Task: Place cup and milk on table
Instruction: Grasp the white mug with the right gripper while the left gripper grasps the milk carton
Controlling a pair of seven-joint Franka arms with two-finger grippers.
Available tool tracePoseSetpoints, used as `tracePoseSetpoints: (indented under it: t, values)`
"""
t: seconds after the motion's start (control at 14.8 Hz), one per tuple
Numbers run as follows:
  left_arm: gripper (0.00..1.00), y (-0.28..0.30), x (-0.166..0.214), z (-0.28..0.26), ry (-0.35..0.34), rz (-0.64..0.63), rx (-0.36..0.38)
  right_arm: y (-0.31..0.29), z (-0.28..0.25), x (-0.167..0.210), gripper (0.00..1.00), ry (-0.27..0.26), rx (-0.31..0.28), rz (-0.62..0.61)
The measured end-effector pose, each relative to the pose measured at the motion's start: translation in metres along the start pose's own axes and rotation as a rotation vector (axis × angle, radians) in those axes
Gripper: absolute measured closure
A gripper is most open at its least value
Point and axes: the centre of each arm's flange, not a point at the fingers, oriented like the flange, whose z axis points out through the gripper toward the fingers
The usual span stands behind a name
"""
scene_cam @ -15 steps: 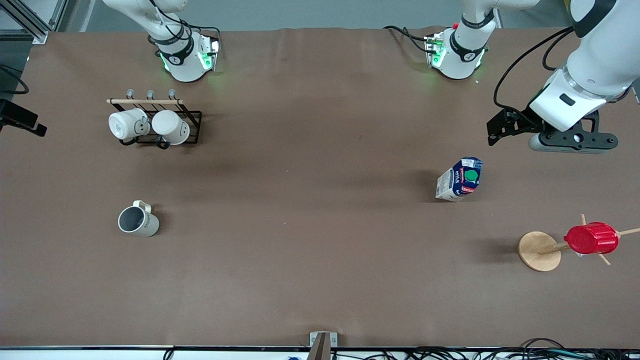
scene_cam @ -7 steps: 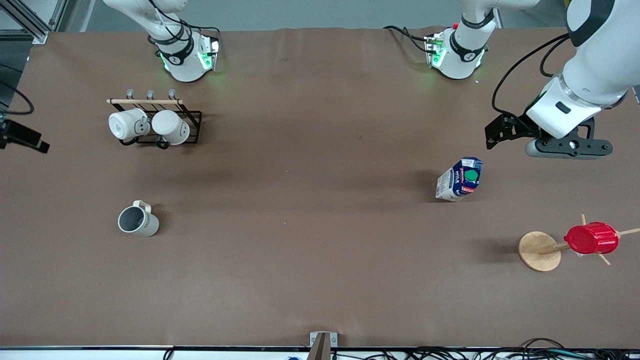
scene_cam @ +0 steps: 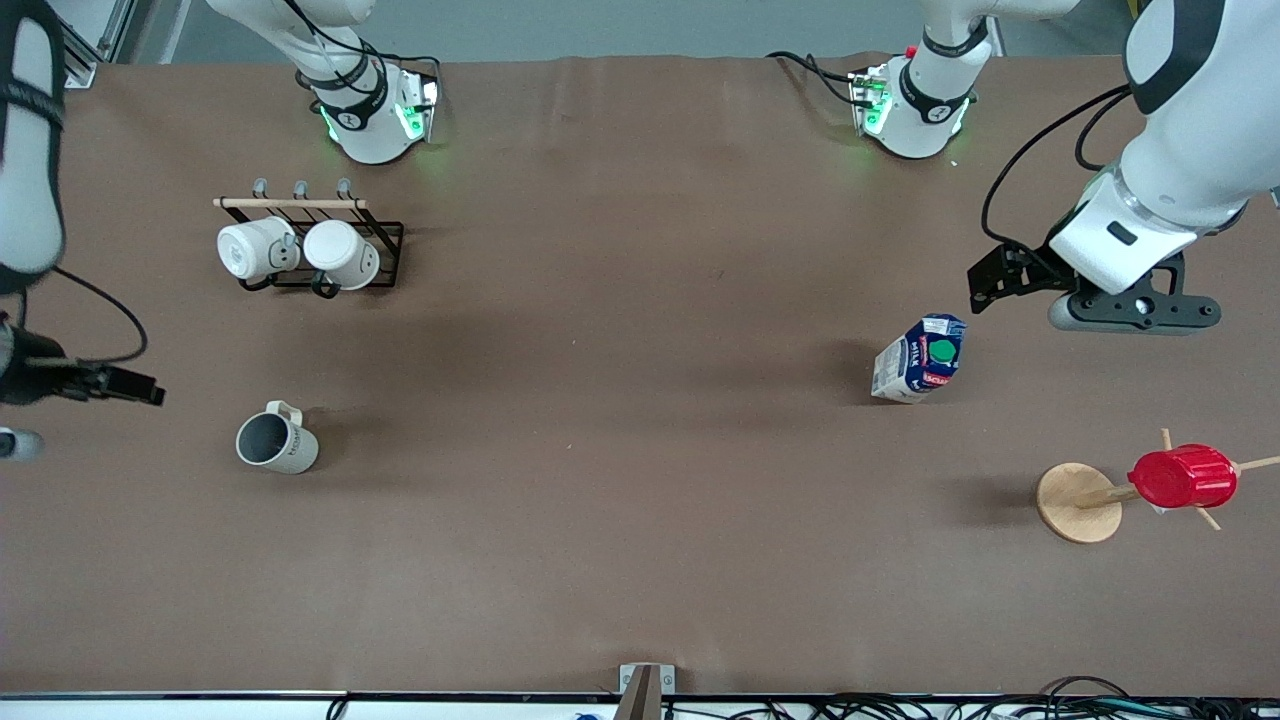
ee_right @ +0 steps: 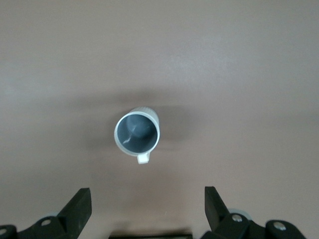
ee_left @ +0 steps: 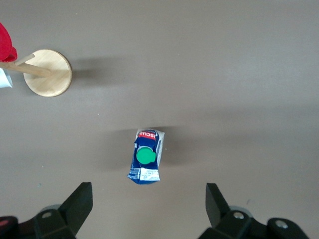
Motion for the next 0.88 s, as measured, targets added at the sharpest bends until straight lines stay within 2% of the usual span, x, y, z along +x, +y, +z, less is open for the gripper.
tracePoseSetpoints:
  t: [0.2, 0.4, 0.61, 0.88]
  values:
    - [0.0, -0.002, 0.012, 0.024, -0.01, -0.001, 0.008, 0.013, 0.073, 0.018, 0.0, 0.018, -0.009, -0.058]
    - [0.0, -0.008, 0.027, 0.062, -0.028, -0.005, 0.01, 0.013, 0.137, 0.018, 0.0, 0.046, -0.019, -0.1]
    - [0.0, -0.011, 0.037, 0.107, -0.037, 0.0, 0.01, 0.006, 0.169, 0.009, 0.0, 0.05, -0.02, -0.119]
    - [0.0, -0.011, 0.038, 0.158, -0.053, 0.001, 0.01, -0.002, 0.191, 0.004, 0.0, 0.085, -0.025, -0.131]
